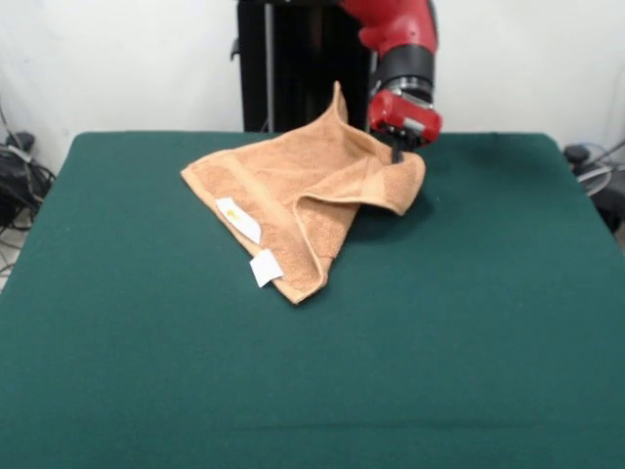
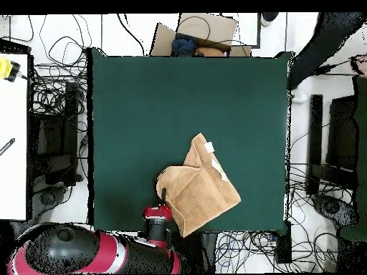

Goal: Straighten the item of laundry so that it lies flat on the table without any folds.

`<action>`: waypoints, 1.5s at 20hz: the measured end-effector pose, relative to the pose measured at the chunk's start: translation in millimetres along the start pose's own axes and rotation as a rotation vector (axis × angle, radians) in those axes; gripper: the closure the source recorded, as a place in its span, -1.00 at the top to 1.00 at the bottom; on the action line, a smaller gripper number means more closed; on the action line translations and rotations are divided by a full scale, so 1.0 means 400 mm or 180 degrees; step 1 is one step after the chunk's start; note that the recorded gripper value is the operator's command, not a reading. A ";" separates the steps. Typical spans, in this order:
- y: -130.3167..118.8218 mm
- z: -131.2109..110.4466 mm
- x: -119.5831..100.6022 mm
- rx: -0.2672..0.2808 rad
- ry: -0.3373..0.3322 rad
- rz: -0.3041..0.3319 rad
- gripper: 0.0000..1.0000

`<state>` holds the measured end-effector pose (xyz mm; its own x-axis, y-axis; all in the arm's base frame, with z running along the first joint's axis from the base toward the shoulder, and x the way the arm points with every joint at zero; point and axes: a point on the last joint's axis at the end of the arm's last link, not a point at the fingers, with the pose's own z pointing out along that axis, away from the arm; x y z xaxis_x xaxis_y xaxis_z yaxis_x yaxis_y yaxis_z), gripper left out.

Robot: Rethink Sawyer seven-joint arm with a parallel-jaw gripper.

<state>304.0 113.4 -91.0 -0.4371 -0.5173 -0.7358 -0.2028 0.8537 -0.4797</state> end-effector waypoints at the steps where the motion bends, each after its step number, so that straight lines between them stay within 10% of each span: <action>1: -0.001 0.007 0.005 -0.0002 -0.0042 0.0011 -1.00; 30: 0.014 0.057 0.056 -0.0017 -0.0210 0.0009 -1.00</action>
<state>313.2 105.2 -121.3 -0.3790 -0.5175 -0.7671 -0.2064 0.8554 -0.4751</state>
